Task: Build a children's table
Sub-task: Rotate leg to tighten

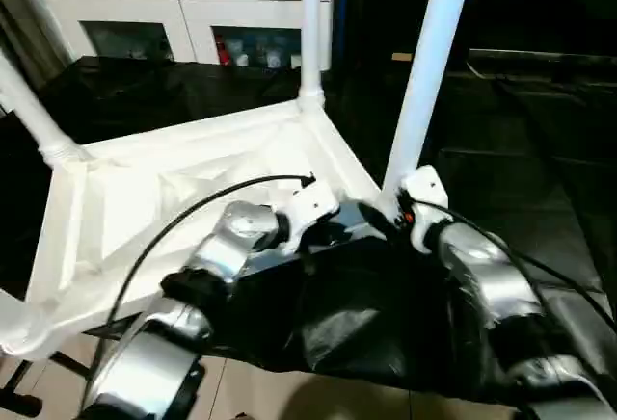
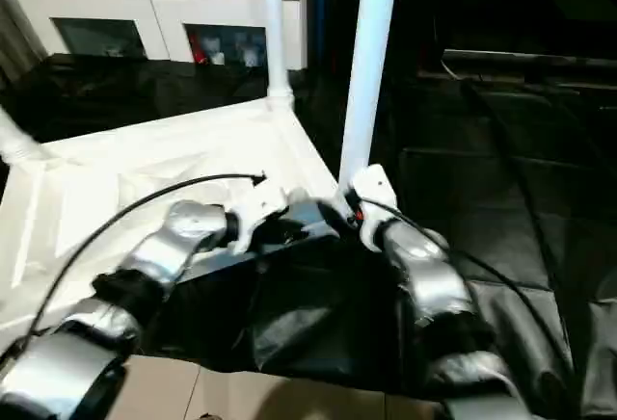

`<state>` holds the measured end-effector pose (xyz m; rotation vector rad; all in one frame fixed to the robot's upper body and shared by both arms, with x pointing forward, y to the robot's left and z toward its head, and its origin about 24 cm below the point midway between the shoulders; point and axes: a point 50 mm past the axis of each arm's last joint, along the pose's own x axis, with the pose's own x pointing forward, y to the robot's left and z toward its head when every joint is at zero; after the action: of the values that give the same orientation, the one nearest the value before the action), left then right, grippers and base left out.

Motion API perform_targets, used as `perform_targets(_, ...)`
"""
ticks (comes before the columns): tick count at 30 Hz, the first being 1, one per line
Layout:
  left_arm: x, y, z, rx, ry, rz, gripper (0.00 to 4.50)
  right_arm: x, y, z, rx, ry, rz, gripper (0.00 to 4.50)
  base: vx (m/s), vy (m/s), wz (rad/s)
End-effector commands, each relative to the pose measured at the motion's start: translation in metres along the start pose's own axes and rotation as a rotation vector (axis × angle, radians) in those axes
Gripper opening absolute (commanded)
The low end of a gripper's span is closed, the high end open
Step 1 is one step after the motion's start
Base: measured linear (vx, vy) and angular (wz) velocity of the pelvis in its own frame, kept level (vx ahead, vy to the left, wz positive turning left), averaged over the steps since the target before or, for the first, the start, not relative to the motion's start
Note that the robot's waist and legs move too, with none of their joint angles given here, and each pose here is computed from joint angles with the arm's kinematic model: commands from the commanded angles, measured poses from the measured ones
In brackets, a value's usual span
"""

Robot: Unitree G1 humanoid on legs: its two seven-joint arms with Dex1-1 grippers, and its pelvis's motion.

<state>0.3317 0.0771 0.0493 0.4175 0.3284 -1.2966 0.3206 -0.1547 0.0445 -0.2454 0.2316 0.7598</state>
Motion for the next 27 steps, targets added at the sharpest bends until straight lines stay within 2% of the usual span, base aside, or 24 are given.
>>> perform_targets(1,0.008,-0.009,0.017,0.085,-0.078,-0.099,0.00,0.004,0.014,0.005,-0.044,-0.010,0.132,3.69,0.000,0.000,0.00)
perform_targets(7,-0.007,-0.006,0.015,0.096,-0.068,-0.162,0.00,-0.024,0.024,0.003,-0.110,0.003,0.402,3.69,0.000,0.000,0.00)
perform_targets(11,-0.011,-0.006,0.013,0.096,-0.062,-0.198,0.00,-0.033,0.030,-0.002,-0.119,0.042,0.500,3.69,0.000,0.000,0.00)
perform_targets(12,-0.012,-0.007,0.013,0.097,-0.060,-0.216,0.00,-0.036,0.032,-0.003,-0.097,0.055,0.533,3.69,0.000,0.000,0.00)
perform_targets(13,-0.012,-0.007,0.013,0.097,-0.060,-0.218,0.00,-0.036,0.032,-0.003,-0.095,0.055,0.535,3.42,0.000,0.000,0.00)
perform_targets(17,-0.013,-0.008,0.011,0.090,-0.052,-0.237,0.00,-0.037,0.033,-0.002,-0.071,0.055,0.549,3.29,0.000,0.000,0.00)
perform_targets(19,-0.012,-0.010,0.011,0.089,-0.052,-0.244,0.00,-0.036,0.035,-0.002,-0.067,0.053,0.553,2.98,0.000,0.000,0.00)
perform_targets(23,-0.009,-0.011,0.012,0.091,-0.062,-0.231,0.00,-0.033,0.037,-0.001,-0.039,0.032,0.543,2.79,0.000,0.000,0.00)
perform_targets(27,0.002,-0.007,0.016,0.069,-0.068,-0.132,0.00,-0.022,0.040,-0.003,0.006,0.024,0.462,2.74,0.000,0.000,0.00)
